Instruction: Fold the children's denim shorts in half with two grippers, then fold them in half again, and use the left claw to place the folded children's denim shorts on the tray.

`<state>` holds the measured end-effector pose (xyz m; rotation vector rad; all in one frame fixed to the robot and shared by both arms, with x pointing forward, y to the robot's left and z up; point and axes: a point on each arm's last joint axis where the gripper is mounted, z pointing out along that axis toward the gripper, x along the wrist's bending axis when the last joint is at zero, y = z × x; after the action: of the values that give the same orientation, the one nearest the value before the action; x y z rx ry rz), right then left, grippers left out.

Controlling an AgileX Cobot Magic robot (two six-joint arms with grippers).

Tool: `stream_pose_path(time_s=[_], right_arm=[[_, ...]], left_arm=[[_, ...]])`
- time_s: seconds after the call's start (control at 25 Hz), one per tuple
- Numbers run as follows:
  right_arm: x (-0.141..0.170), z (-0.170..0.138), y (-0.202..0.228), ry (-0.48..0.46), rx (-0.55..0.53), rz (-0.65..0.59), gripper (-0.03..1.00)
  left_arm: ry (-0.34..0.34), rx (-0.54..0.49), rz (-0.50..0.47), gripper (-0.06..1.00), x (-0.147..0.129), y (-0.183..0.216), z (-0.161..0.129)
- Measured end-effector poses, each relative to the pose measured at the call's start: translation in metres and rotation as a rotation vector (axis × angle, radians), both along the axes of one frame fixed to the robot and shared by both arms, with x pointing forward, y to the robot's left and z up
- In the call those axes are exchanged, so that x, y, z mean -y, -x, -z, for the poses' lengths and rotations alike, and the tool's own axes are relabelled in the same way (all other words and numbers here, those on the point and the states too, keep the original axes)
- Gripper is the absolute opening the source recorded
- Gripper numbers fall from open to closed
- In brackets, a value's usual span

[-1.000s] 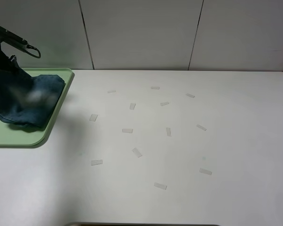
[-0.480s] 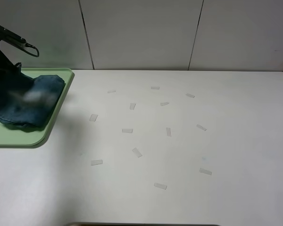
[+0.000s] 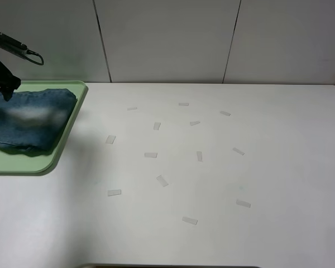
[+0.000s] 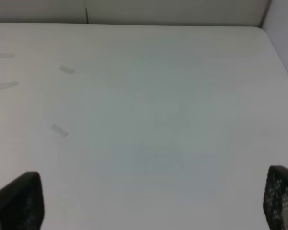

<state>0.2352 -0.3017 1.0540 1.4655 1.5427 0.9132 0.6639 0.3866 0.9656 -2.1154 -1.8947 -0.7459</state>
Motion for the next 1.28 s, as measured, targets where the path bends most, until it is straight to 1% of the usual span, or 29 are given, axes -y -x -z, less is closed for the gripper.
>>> stream_pose_path(time_s=[0.12, 0.2, 0.24, 0.32, 0.44, 0.56, 0.76, 0.92, 1.0, 1.16, 1.24, 1.28], right_arm=[[0.0, 0.0, 0.0, 0.0, 0.0, 0.0, 0.69], [0.0, 0.0, 0.0, 0.0, 0.0, 0.0, 0.69], [0.0, 0.0, 0.0, 0.0, 0.0, 0.0, 0.69], [0.0, 0.0, 0.0, 0.0, 0.0, 0.0, 0.69], [0.0, 0.0, 0.0, 0.0, 0.0, 0.0, 0.69], [0.0, 0.0, 0.0, 0.0, 0.0, 0.0, 0.69], [0.0, 0.0, 0.0, 0.0, 0.0, 0.0, 0.69], [0.0, 0.0, 0.0, 0.0, 0.0, 0.0, 0.69], [0.0, 0.0, 0.0, 0.0, 0.0, 0.0, 0.69], [0.0, 0.0, 0.0, 0.0, 0.0, 0.0, 0.69], [0.0, 0.0, 0.0, 0.0, 0.0, 0.0, 0.69], [0.0, 0.0, 0.0, 0.0, 0.0, 0.0, 0.69]], left_arm=[[0.001, 0.002, -0.001, 0.99, 0.0, 0.0, 0.0], [0.015, 0.011, -0.005, 0.99, 0.001, 0.0, 0.0], [0.035, 0.022, -0.009, 0.99, 0.002, -0.001, 0.0], [0.095, 0.057, -0.028, 0.99, 0.006, -0.001, -0.003], [0.168, 0.108, -0.048, 0.99, 0.012, 0.0, -0.015], [0.205, 0.159, -0.041, 0.99, 0.016, 0.005, -0.036], [0.224, 0.279, 0.036, 0.99, 0.022, 0.021, -0.09], [0.238, 0.375, 0.073, 0.99, 0.029, 0.049, -0.124], [0.248, 0.412, 0.085, 0.99, 0.032, 0.066, -0.131], [0.248, 0.478, 0.108, 0.99, 0.037, 0.101, -0.143], [0.244, 0.53, 0.126, 0.99, 0.039, 0.112, -0.152], [0.244, 0.53, 0.126, 0.99, 0.039, 0.112, -0.152]])
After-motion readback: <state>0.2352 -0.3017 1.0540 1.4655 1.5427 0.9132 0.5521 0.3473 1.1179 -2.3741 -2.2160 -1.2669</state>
